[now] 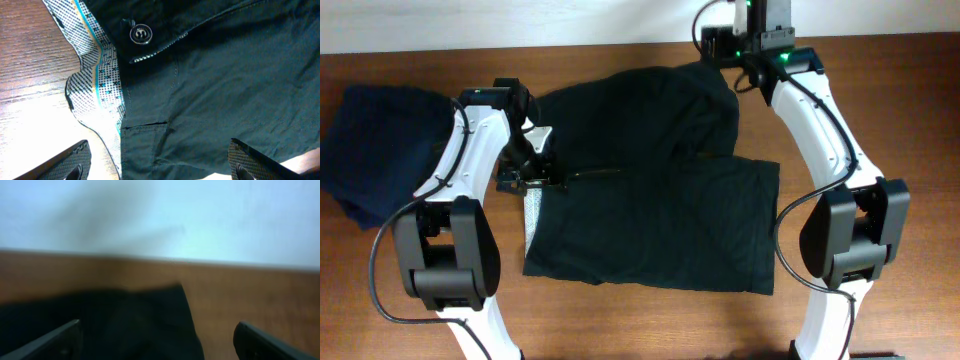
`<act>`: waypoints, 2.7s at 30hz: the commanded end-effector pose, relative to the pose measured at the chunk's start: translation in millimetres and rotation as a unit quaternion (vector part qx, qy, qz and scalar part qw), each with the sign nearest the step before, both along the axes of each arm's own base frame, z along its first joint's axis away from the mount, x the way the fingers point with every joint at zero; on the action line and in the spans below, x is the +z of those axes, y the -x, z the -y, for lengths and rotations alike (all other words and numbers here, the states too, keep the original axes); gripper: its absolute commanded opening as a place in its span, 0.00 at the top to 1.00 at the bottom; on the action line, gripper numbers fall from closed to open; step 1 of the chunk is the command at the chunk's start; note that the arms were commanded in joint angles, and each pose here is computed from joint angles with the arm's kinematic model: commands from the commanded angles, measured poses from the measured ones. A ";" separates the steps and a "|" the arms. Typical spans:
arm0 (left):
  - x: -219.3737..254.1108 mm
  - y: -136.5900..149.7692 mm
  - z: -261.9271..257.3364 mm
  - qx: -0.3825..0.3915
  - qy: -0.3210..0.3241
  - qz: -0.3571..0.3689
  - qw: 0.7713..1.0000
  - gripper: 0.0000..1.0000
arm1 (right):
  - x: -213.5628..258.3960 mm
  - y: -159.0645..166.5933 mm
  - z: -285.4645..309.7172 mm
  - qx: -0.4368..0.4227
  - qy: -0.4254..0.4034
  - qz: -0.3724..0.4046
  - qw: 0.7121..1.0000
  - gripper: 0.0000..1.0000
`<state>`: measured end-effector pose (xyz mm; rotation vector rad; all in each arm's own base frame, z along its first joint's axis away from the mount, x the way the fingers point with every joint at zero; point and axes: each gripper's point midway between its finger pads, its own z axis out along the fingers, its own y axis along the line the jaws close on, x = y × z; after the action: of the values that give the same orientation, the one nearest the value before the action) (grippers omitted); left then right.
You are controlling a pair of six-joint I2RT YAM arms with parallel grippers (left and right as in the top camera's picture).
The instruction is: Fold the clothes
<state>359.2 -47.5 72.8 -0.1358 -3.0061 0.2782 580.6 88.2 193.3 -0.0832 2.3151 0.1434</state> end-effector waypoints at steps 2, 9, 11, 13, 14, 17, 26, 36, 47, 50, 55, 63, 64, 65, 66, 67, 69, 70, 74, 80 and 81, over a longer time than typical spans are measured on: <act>5.2 -5.3 1.4 -0.001 0.006 0.011 1.000 0.13 | -19.8 47.9 30.3 -0.028 0.015 -0.109 0.994 0.02; 6.6 -3.3 -3.4 0.002 -0.008 0.009 1.000 0.07 | -38.5 154.3 77.9 -0.097 0.004 -0.315 0.944 0.01; 11.8 0.3 -4.3 0.018 -0.012 0.005 1.000 0.07 | -40.9 182.6 94.2 -0.160 -0.026 -0.369 0.915 0.01; 19.9 2.3 -10.3 0.040 -0.032 0.009 0.999 0.07 | -41.2 202.3 101.6 -0.183 -0.065 -0.410 0.891 0.01; 24.5 3.6 -13.5 0.053 -0.042 0.011 0.998 0.07 | -39.5 208.4 104.7 -0.187 -0.088 -0.421 0.883 0.01; 39.0 10.7 -14.7 0.079 -0.047 0.014 0.996 0.07 | -30.8 218.7 116.2 -0.203 -0.120 -0.427 0.873 0.01; 67.6 34.1 -28.5 0.173 -0.088 0.031 0.981 0.07 | -1.9 273.4 113.1 -0.203 -0.173 -0.401 0.876 0.01; 24.4 104.7 -28.5 0.318 -0.083 0.024 0.944 0.03 | -65.3 370.6 54.1 -0.217 -0.294 -0.435 0.823 0.01; -44.8 142.7 -24.4 0.377 -0.073 0.004 0.923 0.27 | -128.0 407.5 30.2 -0.235 -0.346 -0.482 0.770 0.02; -56.0 140.5 -24.7 0.386 -0.068 0.017 0.920 0.42 | -129.8 405.0 32.5 -0.246 -0.345 -0.478 0.769 0.01; -76.9 140.3 -24.6 0.398 -0.057 0.038 0.915 0.43 | -130.5 399.6 33.7 -0.247 -0.347 -0.468 0.774 0.01; -82.7 142.5 -28.4 0.398 -0.065 0.045 0.914 0.42 | -130.7 398.3 34.1 -0.249 -0.348 -0.467 0.774 0.01; -82.9 142.1 -31.2 0.399 -0.072 0.049 0.913 0.50 | -131.4 398.3 35.0 -0.258 -0.348 -0.468 0.771 0.01; -82.9 141.8 -34.2 0.399 -0.080 0.053 0.912 0.59 | -132.9 398.5 37.2 -0.272 -0.345 -0.468 0.767 0.01; -83.0 141.7 -39.3 0.399 -0.093 0.059 0.910 0.81 | -136.0 397.5 41.6 -0.292 -0.339 -0.466 0.763 0.02; -83.0 141.7 -39.5 0.399 -0.094 0.059 0.910 1.00 | -136.7 397.1 42.4 -0.296 -0.339 -0.464 0.763 0.01; -83.0 141.9 -39.3 0.399 -0.094 0.059 0.910 1.00 | -137.0 395.6 42.6 -0.295 -0.339 -0.461 0.765 0.01; -82.9 141.7 -39.3 0.399 -0.094 0.059 0.910 1.00 | -137.4 395.0 42.8 -0.295 -0.340 -0.460 0.766 0.01; -77.4 137.2 -38.7 0.361 -0.092 0.066 0.925 1.00 | -143.0 398.9 42.4 -0.310 -0.342 -0.465 0.755 0.01; -62.6 131.2 -38.7 0.343 -0.094 0.064 0.932 1.00 | -168.3 410.0 58.3 -0.370 -0.304 -0.458 0.748 0.06; -59.9 130.1 -38.8 0.343 -0.095 0.065 0.932 1.00 | -172.4 408.8 61.3 -0.377 -0.301 -0.451 0.751 0.06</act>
<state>218.7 -14.7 3.1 0.9933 -3.0254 0.0678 176.9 41.4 34.0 1.4523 2.8974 0.7614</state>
